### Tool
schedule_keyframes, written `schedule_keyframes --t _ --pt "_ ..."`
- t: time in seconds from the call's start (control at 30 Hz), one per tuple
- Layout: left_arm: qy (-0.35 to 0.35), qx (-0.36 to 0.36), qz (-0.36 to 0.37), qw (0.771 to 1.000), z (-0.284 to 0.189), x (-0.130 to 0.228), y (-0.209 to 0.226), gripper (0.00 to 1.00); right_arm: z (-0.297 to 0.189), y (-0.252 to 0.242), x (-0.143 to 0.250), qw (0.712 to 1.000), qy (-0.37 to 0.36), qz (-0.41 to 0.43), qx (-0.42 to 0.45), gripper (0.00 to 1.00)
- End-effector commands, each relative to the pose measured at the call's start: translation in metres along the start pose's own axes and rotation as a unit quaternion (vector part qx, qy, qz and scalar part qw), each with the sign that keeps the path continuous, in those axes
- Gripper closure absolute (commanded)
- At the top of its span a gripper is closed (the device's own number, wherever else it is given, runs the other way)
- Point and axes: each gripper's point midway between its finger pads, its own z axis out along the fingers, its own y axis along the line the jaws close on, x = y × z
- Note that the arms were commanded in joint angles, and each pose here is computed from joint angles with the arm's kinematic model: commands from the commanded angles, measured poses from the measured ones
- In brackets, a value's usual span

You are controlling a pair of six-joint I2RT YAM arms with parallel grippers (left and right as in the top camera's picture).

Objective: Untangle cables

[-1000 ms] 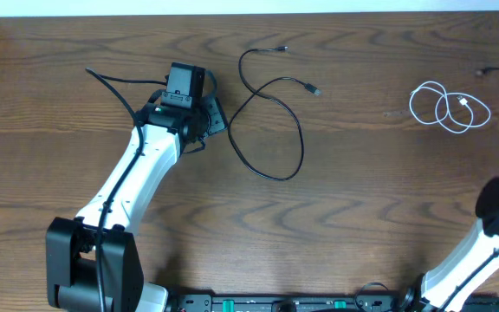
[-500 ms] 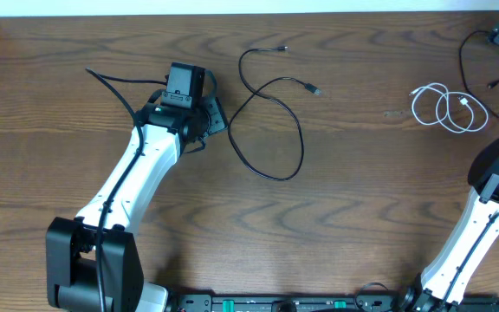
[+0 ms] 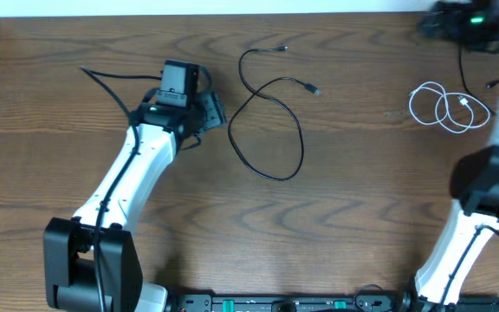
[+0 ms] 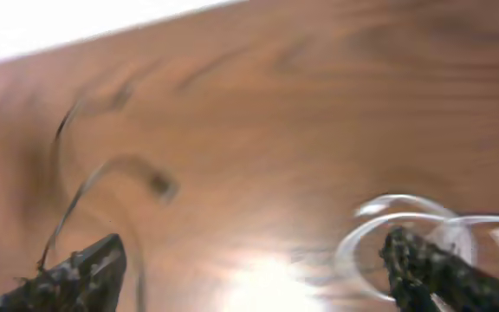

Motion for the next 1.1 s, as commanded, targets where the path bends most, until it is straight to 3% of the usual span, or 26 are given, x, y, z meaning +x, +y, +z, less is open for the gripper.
schedule_keyframes --t 0.0,0.1,0.4,0.57,0.6,0.8,1.07 --pt "-0.009 0.019 -0.007 1.000 -0.009 -0.016 0.006 0.32 0.027 0.058 0.024 0.991 0.050 -0.107 -0.058 0.12" --pt "0.000 0.033 -0.023 0.999 -0.012 -0.018 0.012 0.31 0.049 0.096 0.047 0.977 0.092 -0.174 -0.081 0.18" --pt "0.006 0.034 -0.058 0.998 -0.016 -0.025 0.035 0.30 0.112 0.165 0.107 0.931 0.177 -0.308 -0.085 0.18" --pt "0.011 0.032 -0.059 0.998 -0.016 -0.023 0.037 0.30 0.151 0.184 0.144 0.910 0.226 -0.336 -0.086 0.20" --pt "0.013 0.030 -0.060 0.998 -0.016 -0.022 0.037 0.24 0.158 0.186 0.151 0.907 0.236 -0.338 -0.088 0.20" --pt "0.011 0.022 -0.061 0.998 -0.016 -0.022 0.041 0.20 0.191 0.203 0.195 0.877 0.285 -0.368 -0.115 0.21" --pt "0.005 0.015 -0.076 0.997 -0.018 -0.028 0.054 0.19 0.215 0.214 0.220 0.859 0.302 -0.398 -0.112 0.34"
